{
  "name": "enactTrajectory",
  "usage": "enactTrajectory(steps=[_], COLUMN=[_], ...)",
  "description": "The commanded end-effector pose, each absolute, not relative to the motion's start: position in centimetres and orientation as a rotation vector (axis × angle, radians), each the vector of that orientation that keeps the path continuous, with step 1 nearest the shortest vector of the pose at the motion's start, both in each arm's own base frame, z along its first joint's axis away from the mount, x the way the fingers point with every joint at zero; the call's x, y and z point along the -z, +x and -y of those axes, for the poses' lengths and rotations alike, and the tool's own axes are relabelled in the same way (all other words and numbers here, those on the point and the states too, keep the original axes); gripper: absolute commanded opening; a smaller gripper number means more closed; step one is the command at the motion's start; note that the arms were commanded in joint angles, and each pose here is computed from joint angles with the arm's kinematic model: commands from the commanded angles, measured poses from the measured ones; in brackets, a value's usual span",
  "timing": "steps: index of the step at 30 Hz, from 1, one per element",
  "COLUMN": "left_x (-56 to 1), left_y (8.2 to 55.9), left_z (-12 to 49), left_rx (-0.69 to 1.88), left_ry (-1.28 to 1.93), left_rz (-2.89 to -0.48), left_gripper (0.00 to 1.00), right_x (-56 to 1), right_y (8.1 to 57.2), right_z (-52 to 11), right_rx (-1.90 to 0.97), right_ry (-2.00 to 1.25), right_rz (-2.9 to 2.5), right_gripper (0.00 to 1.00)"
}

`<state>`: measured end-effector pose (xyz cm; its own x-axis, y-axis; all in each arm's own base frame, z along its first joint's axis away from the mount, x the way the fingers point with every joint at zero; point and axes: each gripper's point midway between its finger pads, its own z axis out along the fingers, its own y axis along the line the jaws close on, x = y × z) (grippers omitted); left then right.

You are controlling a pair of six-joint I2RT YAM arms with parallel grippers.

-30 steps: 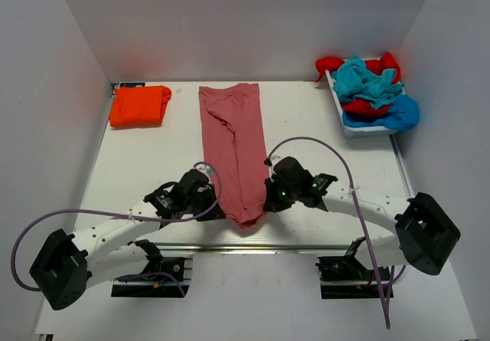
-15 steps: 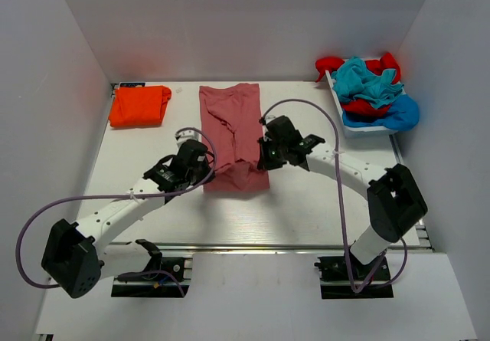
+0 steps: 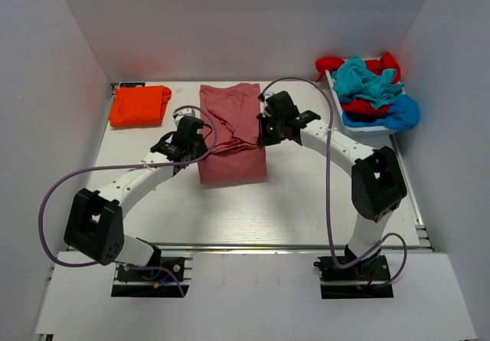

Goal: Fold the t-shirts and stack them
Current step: Fold the folded rectangular tshirt in 1/3 of the way

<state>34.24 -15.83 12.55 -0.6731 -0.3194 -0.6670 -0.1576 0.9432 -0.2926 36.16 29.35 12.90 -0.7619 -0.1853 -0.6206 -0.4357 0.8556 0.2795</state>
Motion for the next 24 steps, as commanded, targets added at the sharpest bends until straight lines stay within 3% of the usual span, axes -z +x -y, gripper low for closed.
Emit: enactTrajectory(steps=[1, 24], left_x=[-15.5, -10.7], left_y=[36.9, 43.6], left_z=[15.7, 16.4], left_rx=[0.325, 0.445], left_ry=[-0.324, -0.240], left_rz=[-2.233, -2.364], left_gripper=[0.00, 0.00], right_x=[-14.4, -11.9], right_y=[38.1, 46.2], right_z=[-29.6, -29.9], right_rx=[-0.548, -0.598], right_ry=[-0.493, -0.438], right_rz=[-2.383, -2.338], right_gripper=[0.00, 0.00])
